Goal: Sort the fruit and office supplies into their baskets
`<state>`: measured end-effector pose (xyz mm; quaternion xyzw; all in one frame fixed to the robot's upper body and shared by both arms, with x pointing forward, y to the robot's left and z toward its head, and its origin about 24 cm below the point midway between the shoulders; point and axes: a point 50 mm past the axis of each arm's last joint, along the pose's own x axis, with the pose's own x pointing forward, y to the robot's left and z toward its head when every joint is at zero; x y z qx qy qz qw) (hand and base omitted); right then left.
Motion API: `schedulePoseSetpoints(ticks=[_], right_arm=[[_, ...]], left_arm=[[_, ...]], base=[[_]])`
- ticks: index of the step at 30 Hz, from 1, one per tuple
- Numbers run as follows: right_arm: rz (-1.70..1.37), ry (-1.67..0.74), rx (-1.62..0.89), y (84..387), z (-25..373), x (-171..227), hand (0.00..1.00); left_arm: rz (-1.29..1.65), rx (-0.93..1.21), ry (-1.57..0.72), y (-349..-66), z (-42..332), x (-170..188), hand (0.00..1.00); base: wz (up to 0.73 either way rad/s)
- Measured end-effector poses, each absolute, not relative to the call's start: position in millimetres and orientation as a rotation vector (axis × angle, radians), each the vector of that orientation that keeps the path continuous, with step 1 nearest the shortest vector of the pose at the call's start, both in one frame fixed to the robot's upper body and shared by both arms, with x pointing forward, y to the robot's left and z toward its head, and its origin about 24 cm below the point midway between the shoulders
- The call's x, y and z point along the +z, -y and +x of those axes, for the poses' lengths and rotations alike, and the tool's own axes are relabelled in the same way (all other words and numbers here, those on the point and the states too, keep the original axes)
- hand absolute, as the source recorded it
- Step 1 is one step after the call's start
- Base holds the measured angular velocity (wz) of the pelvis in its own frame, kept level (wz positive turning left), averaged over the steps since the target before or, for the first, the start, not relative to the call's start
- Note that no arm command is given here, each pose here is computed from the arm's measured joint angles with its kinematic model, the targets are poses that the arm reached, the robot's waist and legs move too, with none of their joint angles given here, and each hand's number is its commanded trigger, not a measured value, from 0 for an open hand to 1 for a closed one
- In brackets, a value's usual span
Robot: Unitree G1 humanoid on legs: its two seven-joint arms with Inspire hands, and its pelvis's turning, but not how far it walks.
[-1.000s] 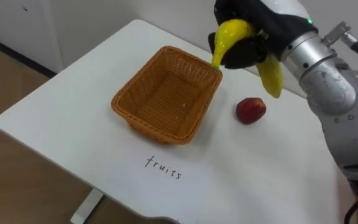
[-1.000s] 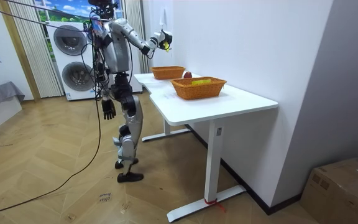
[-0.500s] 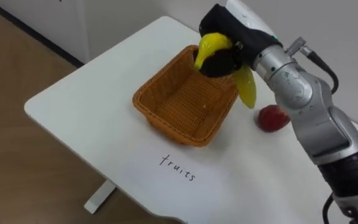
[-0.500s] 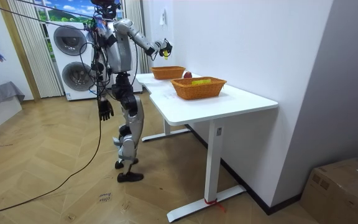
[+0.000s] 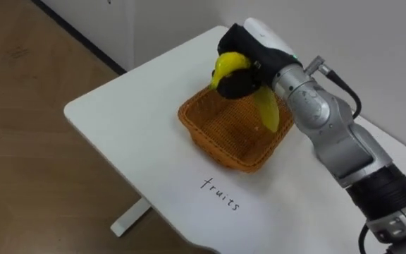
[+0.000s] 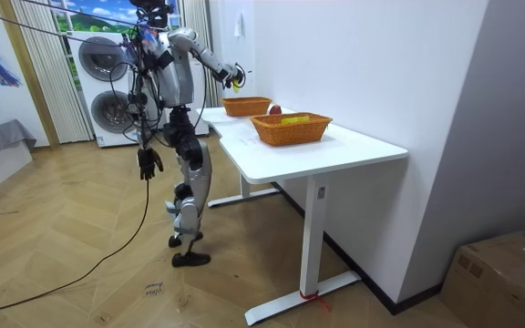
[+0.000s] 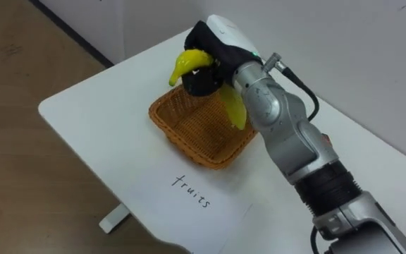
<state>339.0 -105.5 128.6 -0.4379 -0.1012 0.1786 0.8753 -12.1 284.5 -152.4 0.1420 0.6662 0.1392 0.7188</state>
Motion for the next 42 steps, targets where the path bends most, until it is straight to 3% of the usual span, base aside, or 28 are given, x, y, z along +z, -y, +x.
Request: schedulePoseSetpoints(ticks=[42], right_arm=[[-0.952, 0.174, 0.312, 118, 343, 116, 0.00]], left_arm=[[0.346, 0.337, -1.466, -283, -11, -151, 0.00]], base=[[0.00]])
